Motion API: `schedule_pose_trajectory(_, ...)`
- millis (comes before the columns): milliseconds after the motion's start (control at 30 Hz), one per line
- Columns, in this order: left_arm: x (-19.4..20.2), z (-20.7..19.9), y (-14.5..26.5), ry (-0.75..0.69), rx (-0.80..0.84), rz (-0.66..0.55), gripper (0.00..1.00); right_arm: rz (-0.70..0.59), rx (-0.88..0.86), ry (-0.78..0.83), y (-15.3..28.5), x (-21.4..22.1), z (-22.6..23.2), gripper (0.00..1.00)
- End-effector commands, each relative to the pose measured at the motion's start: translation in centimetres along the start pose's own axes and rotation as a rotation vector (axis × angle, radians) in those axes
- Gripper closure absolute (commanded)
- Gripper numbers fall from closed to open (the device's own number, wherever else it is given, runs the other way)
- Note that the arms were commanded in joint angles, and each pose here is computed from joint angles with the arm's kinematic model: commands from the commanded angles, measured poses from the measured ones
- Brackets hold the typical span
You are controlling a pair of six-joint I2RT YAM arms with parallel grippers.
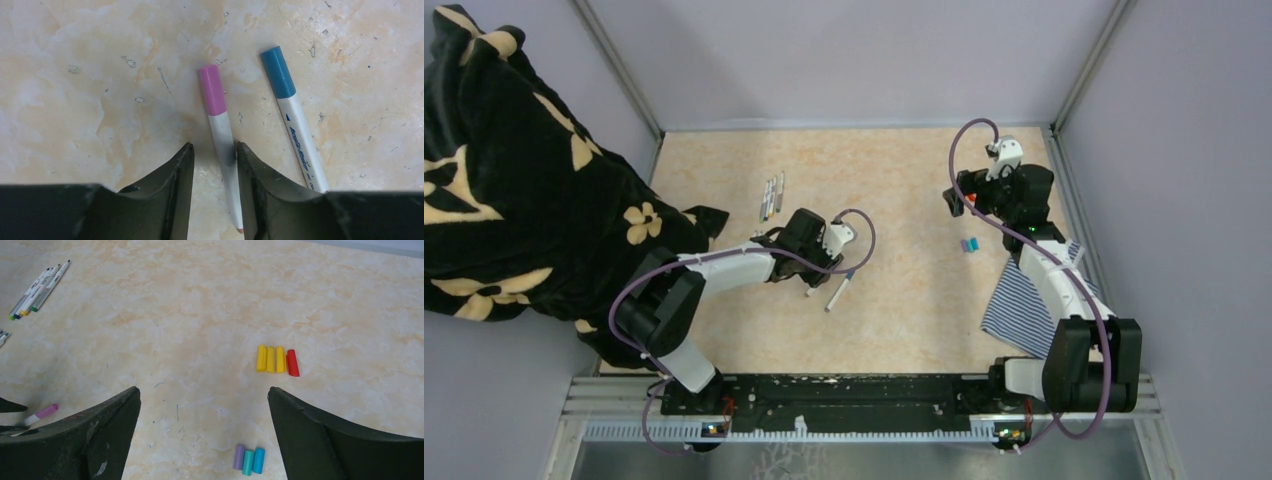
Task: Open the pen caps
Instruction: Pick up the pen from the center of the board.
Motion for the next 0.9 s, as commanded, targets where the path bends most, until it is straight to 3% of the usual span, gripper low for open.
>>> schedule_pose_trajectory(0, 2.1, 0.3, -0.8, 0.002, -0.027, 0.094, 0.62, -0.091, -0.017, 0.040, 0.6, -2.0, 0.4, 0.03)
schedule_pose_trajectory(300, 2.1, 0.3, -0.5, 0.006, -0.030, 0.083, 1.00, -0.095, -0.117, 0.021, 0.3, -1.9, 1.6, 0.03)
schedule_pose_trajectory(867, -0.5, 1.5, 2.7, 0.029, -0.017, -0.080, 1.00, -0.136, -0.551, -0.074, 0.6, -2.0, 7.2, 0.06)
Point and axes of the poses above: each gripper's point midway between its finger pads, its own y axis back along the fingers, its own z axis along the line the jaws close on, x = y × z, the point moved 5 cm from there along y, back along the fingers, and after that the axes turned 10 degrees about y, right-handed, at the moved point
